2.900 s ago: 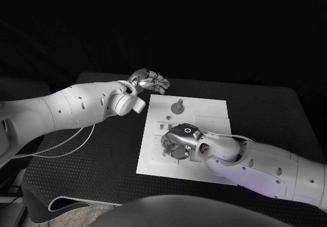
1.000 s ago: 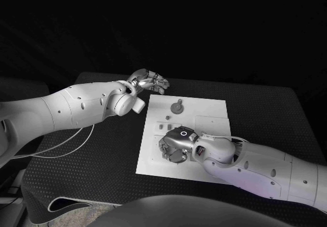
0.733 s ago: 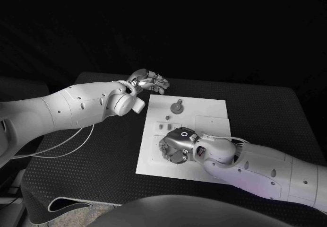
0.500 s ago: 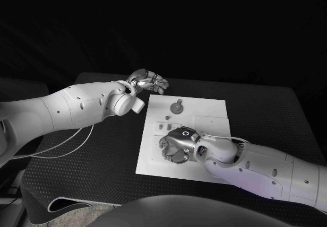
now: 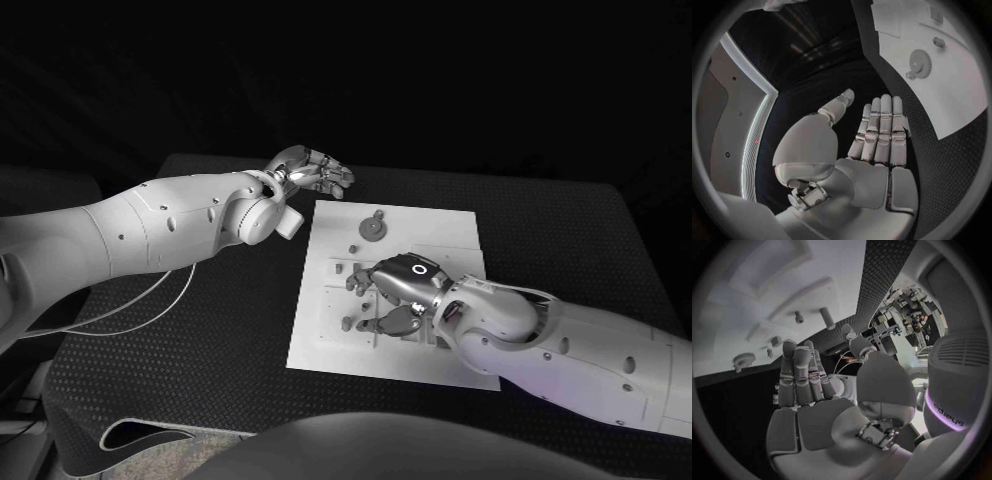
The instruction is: Assemble the parts on the task board
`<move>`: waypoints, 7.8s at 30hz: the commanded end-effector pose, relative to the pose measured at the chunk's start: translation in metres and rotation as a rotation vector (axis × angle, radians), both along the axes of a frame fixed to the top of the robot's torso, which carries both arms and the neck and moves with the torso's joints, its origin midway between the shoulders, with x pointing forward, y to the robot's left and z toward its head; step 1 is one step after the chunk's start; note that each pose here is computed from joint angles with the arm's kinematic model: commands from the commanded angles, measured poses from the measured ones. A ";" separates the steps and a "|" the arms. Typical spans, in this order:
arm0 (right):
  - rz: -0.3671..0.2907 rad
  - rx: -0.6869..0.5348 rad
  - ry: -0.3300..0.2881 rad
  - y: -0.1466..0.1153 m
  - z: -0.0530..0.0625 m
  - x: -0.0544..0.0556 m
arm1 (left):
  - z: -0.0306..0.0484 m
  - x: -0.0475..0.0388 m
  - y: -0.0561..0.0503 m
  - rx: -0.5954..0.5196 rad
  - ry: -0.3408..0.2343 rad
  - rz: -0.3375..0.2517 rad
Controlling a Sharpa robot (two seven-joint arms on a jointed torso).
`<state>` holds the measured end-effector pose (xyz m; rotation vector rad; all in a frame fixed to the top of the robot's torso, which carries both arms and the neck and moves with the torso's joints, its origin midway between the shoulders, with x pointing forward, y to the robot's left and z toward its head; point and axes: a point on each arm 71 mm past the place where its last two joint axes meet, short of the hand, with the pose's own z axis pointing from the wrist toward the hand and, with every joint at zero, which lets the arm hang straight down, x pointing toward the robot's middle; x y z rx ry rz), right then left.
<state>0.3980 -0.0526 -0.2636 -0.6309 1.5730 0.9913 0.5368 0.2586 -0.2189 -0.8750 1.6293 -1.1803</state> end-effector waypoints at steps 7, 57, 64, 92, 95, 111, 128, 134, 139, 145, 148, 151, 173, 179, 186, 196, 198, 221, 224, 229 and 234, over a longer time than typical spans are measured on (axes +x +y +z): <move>-0.277 0.019 0.322 -0.074 0.030 0.049 | 0.0007 0.0027 0.004 -0.012 -0.004 0.005; -0.622 -0.317 0.805 -0.138 -0.042 0.011 | 0.0004 0.0021 0.003 -0.020 0.000 -0.008; -0.629 -0.316 0.805 -0.137 -0.046 0.012 | 0.0004 0.0020 0.002 -0.020 0.000 -0.009; -0.700 -0.148 0.892 -0.137 -0.016 0.017 | 0.0004 0.0018 0.003 -0.019 0.003 -0.007; -0.704 -0.137 0.938 -0.132 -0.016 0.016 | 0.0002 0.0018 0.003 -0.019 0.005 -0.009; -0.680 -0.161 0.952 -0.102 -0.021 0.020 | 0.0001 0.0010 -0.002 -0.023 0.011 -0.021; -0.662 -0.218 0.841 -0.094 -0.028 0.027 | 0.0003 0.0009 -0.001 -0.023 0.008 -0.019; -0.652 -0.230 0.851 -0.091 -0.032 0.024 | 0.0003 0.0009 -0.002 -0.024 0.008 -0.021; -0.644 -0.231 0.865 -0.088 -0.033 0.022 | 0.0004 0.0009 -0.001 -0.023 0.008 -0.020; -0.655 -0.220 0.882 -0.087 -0.034 0.022 | 0.0004 0.0009 -0.001 -0.023 0.008 -0.020; -0.657 -0.218 0.881 -0.087 -0.034 0.022 | 0.0004 0.0008 -0.001 -0.023 0.008 -0.020; -0.654 -0.220 0.884 -0.086 -0.034 0.021 | 0.0004 0.0008 -0.001 -0.023 0.008 -0.019; -0.669 -0.207 0.885 -0.085 -0.037 0.021 | 0.0003 0.0007 0.000 -0.022 0.009 -0.017; -0.674 -0.201 0.879 -0.085 -0.037 0.022 | 0.0004 0.0008 0.000 -0.022 0.008 -0.018; -0.671 -0.204 0.880 -0.085 -0.037 0.021 | 0.0004 0.0007 0.000 -0.022 0.008 -0.018; -0.661 -0.215 0.880 -0.086 -0.037 0.021 | 0.0003 0.0008 0.000 -0.022 0.008 -0.017; -0.658 -0.216 0.881 -0.085 -0.037 0.021 | 0.0004 0.0008 0.000 -0.022 0.008 -0.017; -0.652 -0.210 0.807 -0.090 -0.034 0.022 | 0.0003 0.0011 0.000 -0.021 0.008 -0.016; -0.645 -0.199 0.806 -0.096 -0.033 0.020 | 0.0004 0.0011 0.001 -0.021 0.007 -0.014; -0.630 -0.169 0.789 -0.108 -0.020 0.021 | 0.0003 0.0013 0.003 -0.019 0.007 -0.010; -0.648 -0.149 0.766 -0.127 -0.008 0.022 | 0.0004 0.0011 0.003 -0.019 0.007 -0.010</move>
